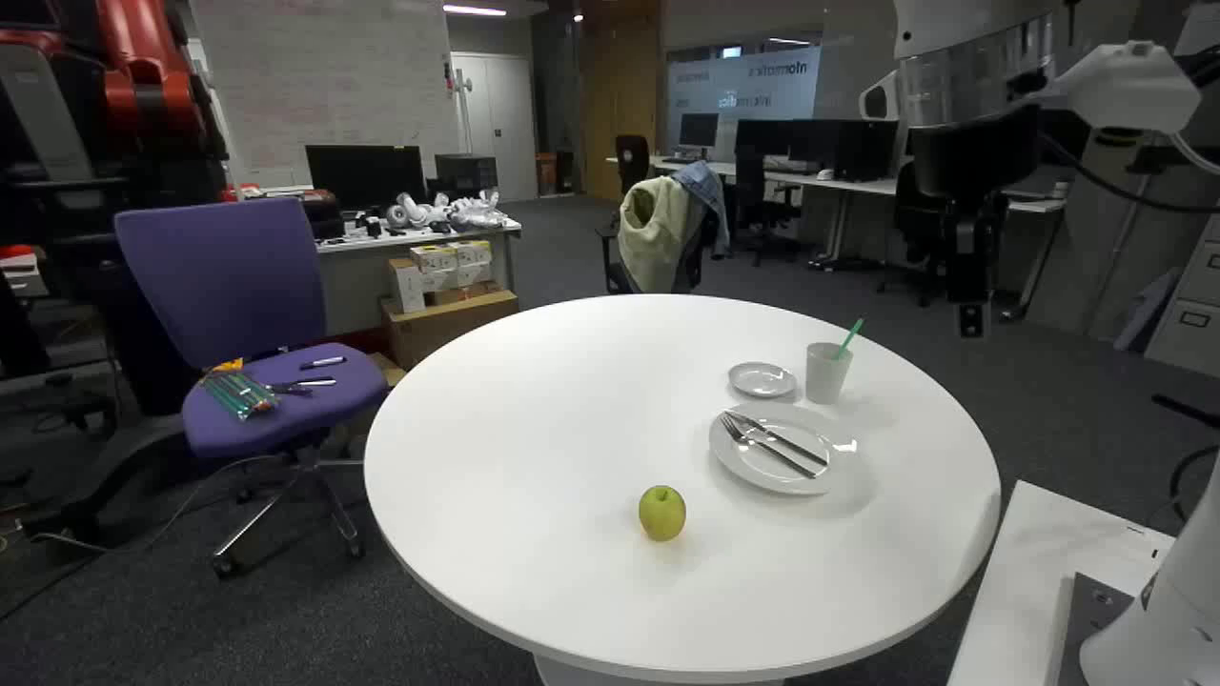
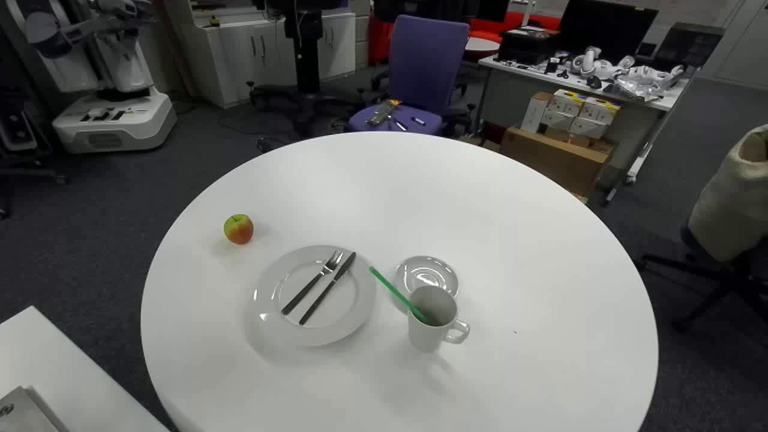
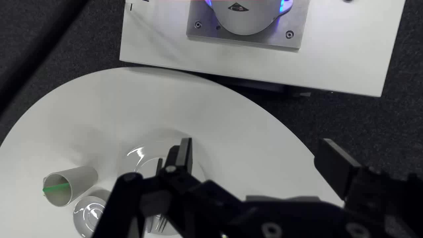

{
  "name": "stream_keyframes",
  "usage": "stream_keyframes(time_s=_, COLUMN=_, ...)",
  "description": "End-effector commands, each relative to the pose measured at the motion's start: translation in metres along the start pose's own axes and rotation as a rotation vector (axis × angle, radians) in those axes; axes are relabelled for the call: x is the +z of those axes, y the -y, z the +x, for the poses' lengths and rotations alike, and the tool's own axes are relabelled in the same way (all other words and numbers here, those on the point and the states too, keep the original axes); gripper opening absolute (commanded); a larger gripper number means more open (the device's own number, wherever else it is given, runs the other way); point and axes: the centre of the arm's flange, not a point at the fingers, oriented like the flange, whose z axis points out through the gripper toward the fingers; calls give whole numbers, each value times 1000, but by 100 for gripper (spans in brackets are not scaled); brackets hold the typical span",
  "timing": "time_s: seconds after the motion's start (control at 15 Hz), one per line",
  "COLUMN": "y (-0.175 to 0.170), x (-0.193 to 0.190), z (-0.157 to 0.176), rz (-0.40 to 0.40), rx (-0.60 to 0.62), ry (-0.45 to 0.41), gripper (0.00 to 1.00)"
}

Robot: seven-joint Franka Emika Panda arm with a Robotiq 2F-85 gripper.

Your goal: Remove the green straw from the cup and put it on the table

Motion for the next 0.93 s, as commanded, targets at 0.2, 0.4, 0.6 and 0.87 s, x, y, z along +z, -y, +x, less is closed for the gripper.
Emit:
stream_keyframes(time_s=0.2, y=-20, x=-3, z=1, rz=44, rx=94, ry=-31, gripper=100)
stream_keyframes(time_s=0.4, y=-48, x=-8, z=2, rz=48, rx=213, ry=-109, gripper=100)
stream_keyframes(time_s=0.6, y=-82, x=-9, z=5, rz=90, rx=356, ry=-165, gripper=100)
stream_keyframes(time_s=0.87, y=-130, x=7, z=13, rz=67, rx=544, ry=-236, gripper=100)
